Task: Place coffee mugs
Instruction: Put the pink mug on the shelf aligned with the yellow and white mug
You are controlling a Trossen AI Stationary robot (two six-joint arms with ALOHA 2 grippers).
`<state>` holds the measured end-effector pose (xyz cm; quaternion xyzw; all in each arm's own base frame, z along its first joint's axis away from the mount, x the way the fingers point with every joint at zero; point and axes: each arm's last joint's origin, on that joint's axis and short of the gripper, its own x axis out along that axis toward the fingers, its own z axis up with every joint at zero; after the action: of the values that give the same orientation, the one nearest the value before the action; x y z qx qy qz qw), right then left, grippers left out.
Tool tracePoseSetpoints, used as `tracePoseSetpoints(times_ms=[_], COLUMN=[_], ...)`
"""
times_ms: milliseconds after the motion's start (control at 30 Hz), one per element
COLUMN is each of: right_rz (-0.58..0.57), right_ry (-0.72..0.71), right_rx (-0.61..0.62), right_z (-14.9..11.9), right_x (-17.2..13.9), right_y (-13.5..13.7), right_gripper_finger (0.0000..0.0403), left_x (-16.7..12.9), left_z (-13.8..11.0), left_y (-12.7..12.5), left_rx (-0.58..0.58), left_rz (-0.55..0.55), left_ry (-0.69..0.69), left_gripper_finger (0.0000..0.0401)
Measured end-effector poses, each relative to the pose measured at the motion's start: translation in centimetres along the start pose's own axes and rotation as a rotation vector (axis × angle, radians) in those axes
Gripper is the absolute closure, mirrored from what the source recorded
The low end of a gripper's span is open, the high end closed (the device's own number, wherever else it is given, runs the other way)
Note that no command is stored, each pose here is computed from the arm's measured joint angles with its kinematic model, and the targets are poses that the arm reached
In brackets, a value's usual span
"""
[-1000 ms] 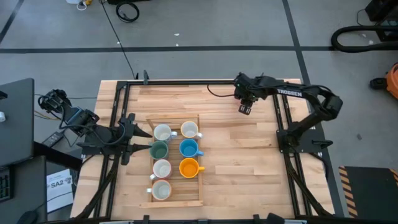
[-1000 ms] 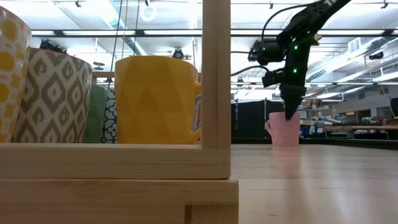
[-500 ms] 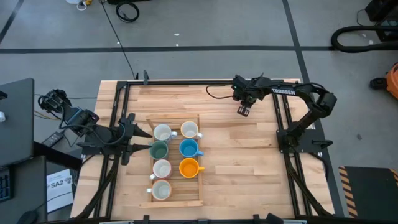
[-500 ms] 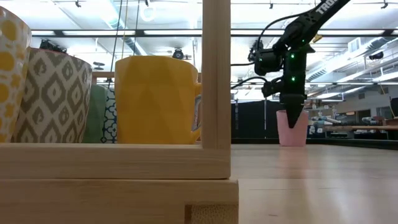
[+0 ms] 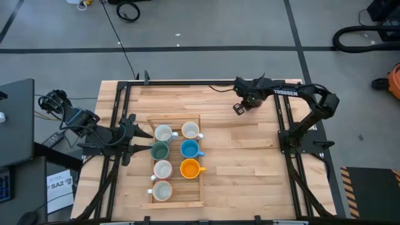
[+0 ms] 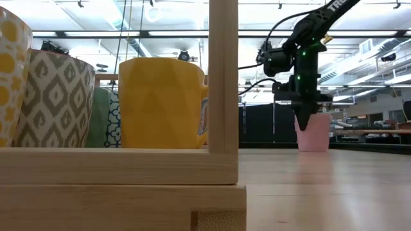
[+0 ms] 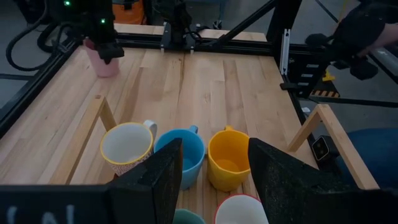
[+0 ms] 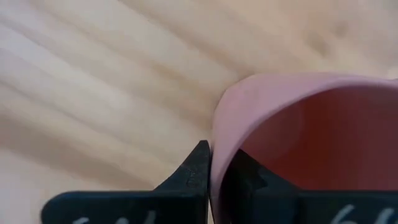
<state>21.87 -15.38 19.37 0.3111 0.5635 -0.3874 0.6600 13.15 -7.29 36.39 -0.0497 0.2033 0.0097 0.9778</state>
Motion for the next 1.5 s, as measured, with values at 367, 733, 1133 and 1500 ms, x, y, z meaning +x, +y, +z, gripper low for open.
tracePoseSetpoints(times_ms=[367,733,1133,1500], right_rz=[0.219,0.212,0.14,0.179], right_ry=[0.184,0.246,0.196,0.143], right_rx=[0.241,0.588,0.803,0.806], right_z=[-1.4,-1.9,-1.6,-1.0], right_x=[-1.5,-1.7,-1.6,-1.6], right_y=[3.4,4.4,4.0,4.3], right_gripper_finger=[0.0368,0.0368,0.0367,0.035], left_x=[0.0,0.0,0.0,0.0], left_z=[0.0,0.0,0.0,0.0], left_y=[0.0,0.0,0.0,0.0], left_rx=[0.0,0.0,0.05,0.053], left_rz=[0.0,0.0,0.0,-0.001], left_ry=[0.0,0.0,0.0,0.0], left_gripper_finger=[0.0213,0.0213,0.0213,0.0213])
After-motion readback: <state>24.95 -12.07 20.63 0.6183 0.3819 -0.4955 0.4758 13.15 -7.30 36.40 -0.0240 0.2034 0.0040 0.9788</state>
